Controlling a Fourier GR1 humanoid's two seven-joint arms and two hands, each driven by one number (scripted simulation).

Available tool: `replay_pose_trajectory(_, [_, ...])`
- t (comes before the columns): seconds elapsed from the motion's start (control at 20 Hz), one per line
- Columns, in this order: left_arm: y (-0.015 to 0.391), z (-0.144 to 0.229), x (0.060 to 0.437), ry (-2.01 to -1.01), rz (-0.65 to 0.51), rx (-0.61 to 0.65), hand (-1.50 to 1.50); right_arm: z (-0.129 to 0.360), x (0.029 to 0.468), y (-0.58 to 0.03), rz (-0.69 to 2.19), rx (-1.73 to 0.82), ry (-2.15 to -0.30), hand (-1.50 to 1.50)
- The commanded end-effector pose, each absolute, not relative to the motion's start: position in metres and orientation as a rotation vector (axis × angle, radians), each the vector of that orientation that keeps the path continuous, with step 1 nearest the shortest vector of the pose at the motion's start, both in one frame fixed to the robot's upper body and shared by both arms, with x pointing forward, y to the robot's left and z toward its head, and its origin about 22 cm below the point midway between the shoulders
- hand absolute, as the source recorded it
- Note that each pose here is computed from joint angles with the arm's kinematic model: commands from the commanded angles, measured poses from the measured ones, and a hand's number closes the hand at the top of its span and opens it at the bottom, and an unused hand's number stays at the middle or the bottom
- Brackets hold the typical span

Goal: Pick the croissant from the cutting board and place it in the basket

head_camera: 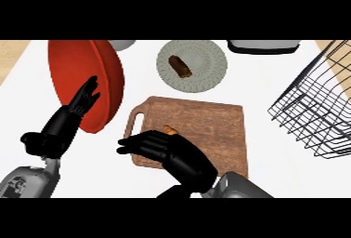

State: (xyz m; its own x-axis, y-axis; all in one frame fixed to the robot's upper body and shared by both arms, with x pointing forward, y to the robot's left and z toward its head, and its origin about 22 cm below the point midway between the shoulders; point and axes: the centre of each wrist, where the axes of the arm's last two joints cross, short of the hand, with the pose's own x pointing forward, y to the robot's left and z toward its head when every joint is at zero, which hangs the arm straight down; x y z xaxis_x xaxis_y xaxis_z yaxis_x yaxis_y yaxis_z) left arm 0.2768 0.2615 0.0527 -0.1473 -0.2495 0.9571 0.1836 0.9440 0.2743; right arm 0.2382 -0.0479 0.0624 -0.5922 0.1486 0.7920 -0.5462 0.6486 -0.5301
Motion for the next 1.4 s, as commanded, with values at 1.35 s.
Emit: replay_pose_trajectory(1.35, [0.268,0.066,0.278,-1.691,-0.375,0.03,0.0,0.242,0.259,-0.143,1.651,-0.279,-1.471,-1.5])
